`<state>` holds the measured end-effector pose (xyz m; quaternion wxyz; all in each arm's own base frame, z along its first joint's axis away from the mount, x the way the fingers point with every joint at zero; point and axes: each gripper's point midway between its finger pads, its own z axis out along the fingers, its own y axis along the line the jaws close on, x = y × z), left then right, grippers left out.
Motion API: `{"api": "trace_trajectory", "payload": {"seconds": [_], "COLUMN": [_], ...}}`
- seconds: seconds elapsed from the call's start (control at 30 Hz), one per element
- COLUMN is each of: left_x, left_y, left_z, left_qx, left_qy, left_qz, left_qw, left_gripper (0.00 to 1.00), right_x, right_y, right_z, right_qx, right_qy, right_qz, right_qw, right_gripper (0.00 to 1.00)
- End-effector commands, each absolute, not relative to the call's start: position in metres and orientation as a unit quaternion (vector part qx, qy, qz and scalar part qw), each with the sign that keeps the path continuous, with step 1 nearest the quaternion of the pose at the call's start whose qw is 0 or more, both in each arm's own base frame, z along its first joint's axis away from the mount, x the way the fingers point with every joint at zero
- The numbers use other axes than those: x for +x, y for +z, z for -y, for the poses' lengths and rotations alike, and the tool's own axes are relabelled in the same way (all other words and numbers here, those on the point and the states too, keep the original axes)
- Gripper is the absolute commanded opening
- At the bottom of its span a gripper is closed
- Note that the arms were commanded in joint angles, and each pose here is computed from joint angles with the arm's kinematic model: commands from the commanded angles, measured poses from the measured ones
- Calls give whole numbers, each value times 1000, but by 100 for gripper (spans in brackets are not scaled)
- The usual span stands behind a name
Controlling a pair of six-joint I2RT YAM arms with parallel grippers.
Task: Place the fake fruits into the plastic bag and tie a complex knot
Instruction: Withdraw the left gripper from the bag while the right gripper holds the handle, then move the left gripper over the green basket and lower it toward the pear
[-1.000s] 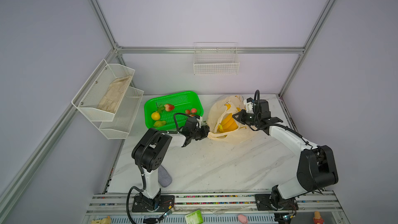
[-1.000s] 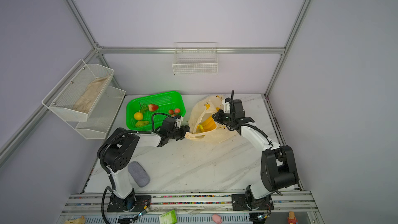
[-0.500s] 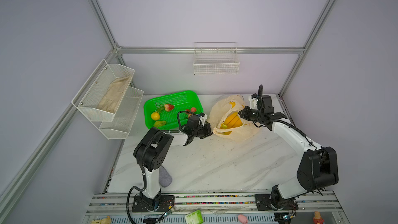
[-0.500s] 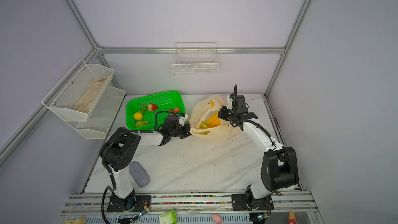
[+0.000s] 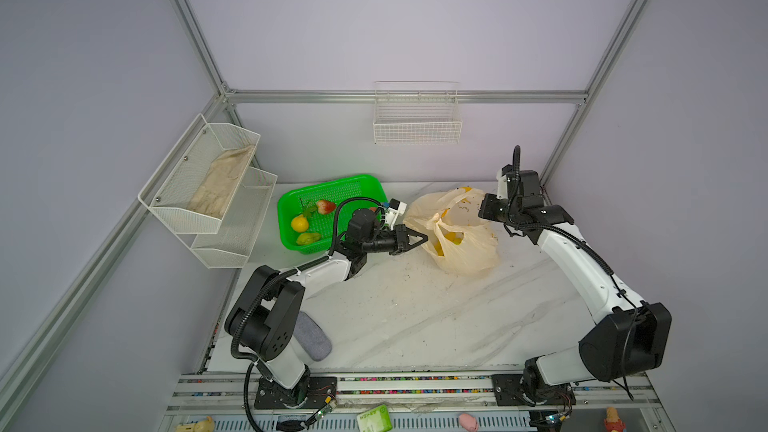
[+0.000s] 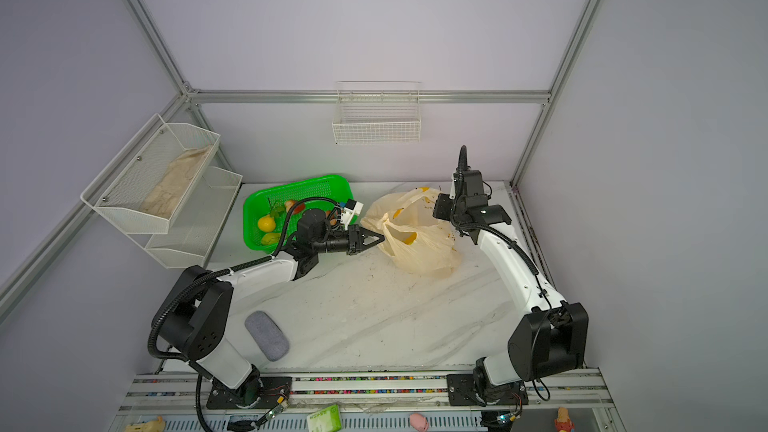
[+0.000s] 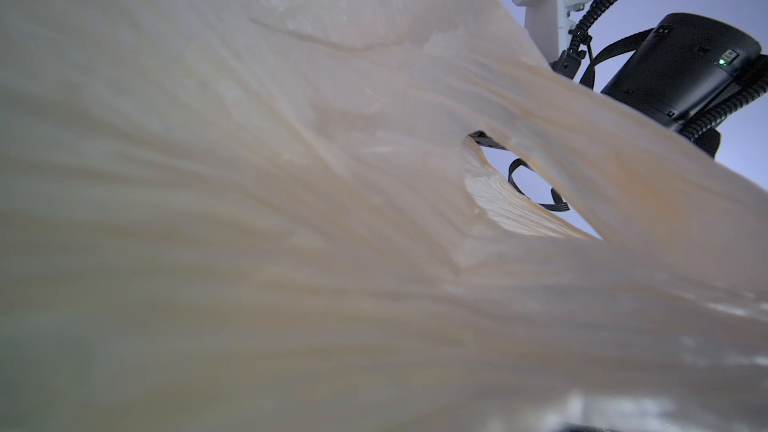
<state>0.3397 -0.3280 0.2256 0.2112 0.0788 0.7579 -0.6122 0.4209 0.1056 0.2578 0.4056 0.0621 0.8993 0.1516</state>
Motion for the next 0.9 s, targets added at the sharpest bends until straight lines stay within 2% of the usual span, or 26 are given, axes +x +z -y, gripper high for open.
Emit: {"api": "trace_trajectory", "payload": {"seconds": [0.0, 0.1, 0.2, 0.3, 0.4, 0.53, 0.63, 0.77, 0.87], "left_x": [341, 345, 348, 356, 370, 397, 420, 457, 476], "left_y": [221, 197, 189, 195, 213, 228, 236, 220, 202], "left_z": [308, 290, 270, 239, 192, 124, 87, 43, 5], "left_qx": [82, 79, 72, 49, 5, -66, -96, -116, -140], "left_qy": [-571, -509, -472, -433, -379, -263, -188, -95, 9], "left_qz": [-784, -820, -837, -847, -853, -862, -865, -889, -906], "left_qw": [231, 251, 267, 305, 360, 429, 455, 433, 400], "left_gripper": [2, 13, 36, 49, 55, 63, 70, 72, 76], "right_x": [422, 423, 421, 421, 420, 418, 417, 417, 417], "right_y": [255, 250, 248, 247, 247, 244, 243, 242, 242], "right_z": [-117, -132, -146, -150, -153, -156, -157, -160, -162], "right_qx": [42, 27, 20, 16, 11, 7, 5, -4, -9], "right_qy": [180, 219, 260, 275, 284, 294, 296, 305, 307], "right_qz": [-900, -896, -888, -885, -882, -878, -877, -873, -872], "right_qw": [395, 386, 378, 375, 377, 377, 380, 381, 381], "right_gripper": [0, 0, 0, 0, 0, 0, 0, 0, 0]}}
